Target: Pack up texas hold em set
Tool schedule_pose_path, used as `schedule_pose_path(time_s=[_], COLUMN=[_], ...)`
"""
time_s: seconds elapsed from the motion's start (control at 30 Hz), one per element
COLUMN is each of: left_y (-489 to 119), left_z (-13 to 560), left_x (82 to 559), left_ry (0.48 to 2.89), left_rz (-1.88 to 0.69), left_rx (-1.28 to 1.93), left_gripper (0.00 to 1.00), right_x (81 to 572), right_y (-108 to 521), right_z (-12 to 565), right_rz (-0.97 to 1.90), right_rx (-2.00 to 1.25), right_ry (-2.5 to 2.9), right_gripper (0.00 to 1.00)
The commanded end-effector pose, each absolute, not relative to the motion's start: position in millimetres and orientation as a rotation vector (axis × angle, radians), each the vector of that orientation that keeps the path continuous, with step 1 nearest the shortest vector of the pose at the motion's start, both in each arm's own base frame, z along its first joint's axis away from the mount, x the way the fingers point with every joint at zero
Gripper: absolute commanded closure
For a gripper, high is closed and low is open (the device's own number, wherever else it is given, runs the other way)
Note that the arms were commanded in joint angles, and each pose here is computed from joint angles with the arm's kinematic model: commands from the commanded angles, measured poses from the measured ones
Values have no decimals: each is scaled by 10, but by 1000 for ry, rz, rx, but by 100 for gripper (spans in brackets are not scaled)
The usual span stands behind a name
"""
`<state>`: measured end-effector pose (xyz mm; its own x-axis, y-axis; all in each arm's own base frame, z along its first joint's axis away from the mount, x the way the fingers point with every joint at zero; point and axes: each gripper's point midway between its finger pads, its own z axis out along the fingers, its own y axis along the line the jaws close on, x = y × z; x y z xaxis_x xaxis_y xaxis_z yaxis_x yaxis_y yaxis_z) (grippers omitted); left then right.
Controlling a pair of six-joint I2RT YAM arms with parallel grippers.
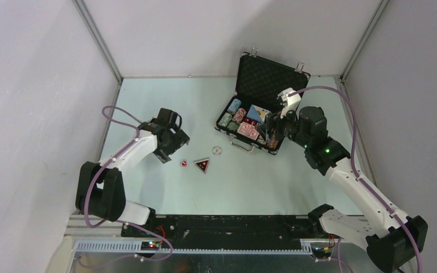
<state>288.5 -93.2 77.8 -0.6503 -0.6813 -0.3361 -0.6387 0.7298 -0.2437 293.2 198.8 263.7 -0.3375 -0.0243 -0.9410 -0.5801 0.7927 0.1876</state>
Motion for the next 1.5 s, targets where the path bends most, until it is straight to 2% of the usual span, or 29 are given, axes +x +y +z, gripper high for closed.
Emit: schedule_pose_path(time_s=[0.0,0.2,0.4,0.7,0.77,0.9,0.97,1.03,1.1,1.2,1.27,1.3,1.37,1.47], left_y=[-983,-1018,-1031,-1099,-1117,-1193,-1203,-1202,-1184,-1164,-1177,-1202,-1273,-1508], left_z=[854,682,581,382,349,281,260,261,281,317,348,389,532,793], left_x=[3002,2870,2781,2674,2663,2645,2642,2654,2665,2683,2705,2731,2826,3010], left_ry=[2477,2662,2805,2909,2922,2952,2958,2951,2939,2924,2919,2913,2881,2831], left_rz=[-190,-120,-61,-17,-15,-47,-47,-43,-31,-18,-24,-28,-12,-35], left_rx=[-1130,-985,-758,-664,-652,-633,-626,-619,-610,-597,-575,-552,-450,-212], left_gripper=[4,11,34,37,38,47,53,63,69,71,75,81,85,83], right_x=[2915,2927,2907,2932,2928,2924,2919,2915,2913,2913,2918,2916,2917,2926], right_y=[1978,1979,2051,2053,2052,2035,2031,2025,2017,2018,2011,2012,2006,1985], right_z=[2712,2670,2634,2673,2670,2666,2660,2649,2631,2624,2621,2619,2623,2605], right_rz=[591,594,661,685,686,684,684,684,681,683,681,682,680,672], right_rx=[-499,-492,-497,-489,-490,-486,-485,-483,-482,-482,-481,-482,-482,-475], right_ry=[1802,1820,1837,1823,1824,1828,1833,1838,1846,1850,1850,1851,1850,1859], right_gripper=[30,30,32,33,33,33,33,33,34,34,34,34,34,34])
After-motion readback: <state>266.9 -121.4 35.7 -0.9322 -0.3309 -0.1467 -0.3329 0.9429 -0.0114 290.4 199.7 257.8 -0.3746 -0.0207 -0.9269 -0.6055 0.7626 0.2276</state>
